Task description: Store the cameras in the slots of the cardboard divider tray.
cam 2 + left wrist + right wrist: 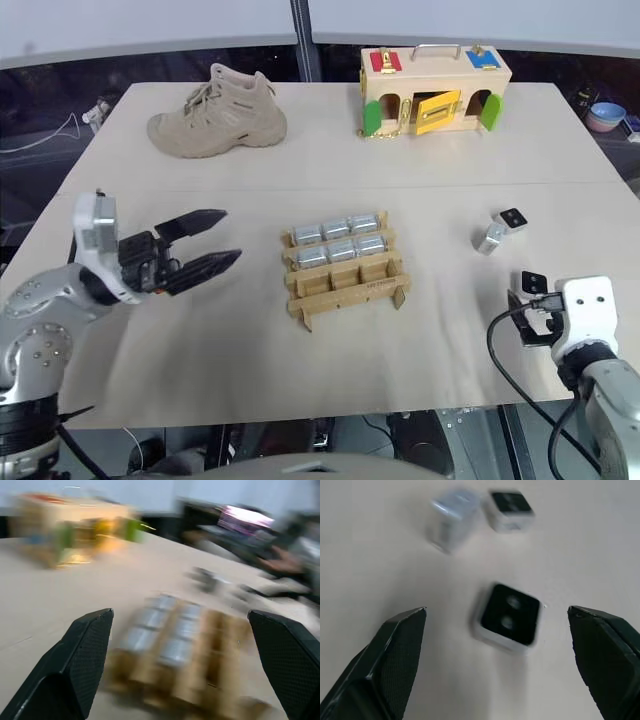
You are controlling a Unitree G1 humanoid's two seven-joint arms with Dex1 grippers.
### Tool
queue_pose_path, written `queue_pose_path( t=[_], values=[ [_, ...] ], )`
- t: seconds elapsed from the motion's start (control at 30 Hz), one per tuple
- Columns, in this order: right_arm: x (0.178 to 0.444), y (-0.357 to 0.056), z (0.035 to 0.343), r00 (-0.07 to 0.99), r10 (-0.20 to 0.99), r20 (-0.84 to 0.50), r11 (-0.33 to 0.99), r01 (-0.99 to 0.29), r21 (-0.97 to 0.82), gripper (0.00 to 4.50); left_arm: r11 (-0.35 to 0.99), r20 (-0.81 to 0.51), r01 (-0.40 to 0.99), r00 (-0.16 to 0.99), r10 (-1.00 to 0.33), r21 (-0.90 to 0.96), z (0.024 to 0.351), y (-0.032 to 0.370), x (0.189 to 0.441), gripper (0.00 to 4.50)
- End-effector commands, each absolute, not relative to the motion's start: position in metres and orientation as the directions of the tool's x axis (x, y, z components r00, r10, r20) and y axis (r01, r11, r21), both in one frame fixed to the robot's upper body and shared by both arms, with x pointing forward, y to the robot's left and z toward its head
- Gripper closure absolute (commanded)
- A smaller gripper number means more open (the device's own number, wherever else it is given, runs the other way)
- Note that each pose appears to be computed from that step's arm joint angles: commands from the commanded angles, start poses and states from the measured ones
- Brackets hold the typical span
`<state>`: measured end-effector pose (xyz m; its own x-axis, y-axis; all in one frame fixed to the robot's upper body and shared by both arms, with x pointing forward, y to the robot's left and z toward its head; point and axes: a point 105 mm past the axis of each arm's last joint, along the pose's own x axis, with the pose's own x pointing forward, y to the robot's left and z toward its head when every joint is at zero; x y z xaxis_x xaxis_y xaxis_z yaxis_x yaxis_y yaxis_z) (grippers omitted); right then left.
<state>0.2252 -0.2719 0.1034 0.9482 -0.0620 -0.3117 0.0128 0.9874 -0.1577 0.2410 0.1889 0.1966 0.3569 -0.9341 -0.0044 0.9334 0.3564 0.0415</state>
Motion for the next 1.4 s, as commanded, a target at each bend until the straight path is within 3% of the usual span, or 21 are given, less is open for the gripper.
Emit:
queue_pose_path(
  t=[0.03,0.5,0.6,0.73,0.83,0.93,0.97,1.13,1.23,1.4],
  values=[
    [0.230,-0.274,0.109,0.944,-0.087,-0.318,0.994,0.064,-0.084,0.00,0.191,-0.062,0.978,0.197,-0.978,0.087,0.200,0.178,0.225,0.04],
    [0.245,-0.284,0.092,0.867,-0.205,-0.454,0.976,0.217,-0.027,0.00,0.136,-0.084,0.983,0.147,-0.986,0.123,0.208,0.168,0.221,0.04],
    [0.248,-0.283,0.093,0.872,-0.203,-0.446,0.976,0.218,-0.019,0.75,0.112,-0.082,0.986,0.122,-0.989,0.121,0.210,0.164,0.220,0.00],
    [0.249,-0.284,0.096,0.879,-0.203,-0.433,0.978,0.206,-0.039,2.68,0.079,-0.087,0.990,0.090,-0.992,0.120,0.211,0.157,0.218,0.00],
    [0.249,-0.280,0.102,0.902,-0.183,-0.391,0.982,0.151,-0.110,2.77,0.117,-0.056,0.990,0.122,-0.991,0.082,0.215,0.151,0.224,0.00],
    [0.250,-0.259,0.129,0.962,-0.047,-0.268,0.957,-0.034,-0.289,2.77,0.168,0.033,0.984,0.170,-0.985,-0.057,0.228,0.136,0.232,0.00],
    [0.249,-0.244,0.140,0.972,0.050,-0.228,0.925,-0.131,-0.356,2.77,0.149,0.044,0.980,0.156,-0.987,-0.129,0.231,0.130,0.232,0.00],
    [0.235,-0.184,0.173,0.915,0.382,-0.128,0.746,-0.387,-0.542,2.77,0.050,0.068,0.881,0.093,-0.993,-0.470,0.239,0.095,0.243,0.00],
    [0.230,-0.154,0.192,0.849,0.523,-0.076,0.648,-0.454,-0.612,2.77,0.086,-0.008,0.813,0.100,-0.995,-0.576,0.226,0.076,0.257,0.00],
    [0.232,-0.120,0.217,0.744,0.667,-0.023,0.509,-0.479,-0.715,2.77,0.077,-0.007,0.713,0.100,-0.995,-0.697,0.222,0.052,0.276,0.00]
  ],
)
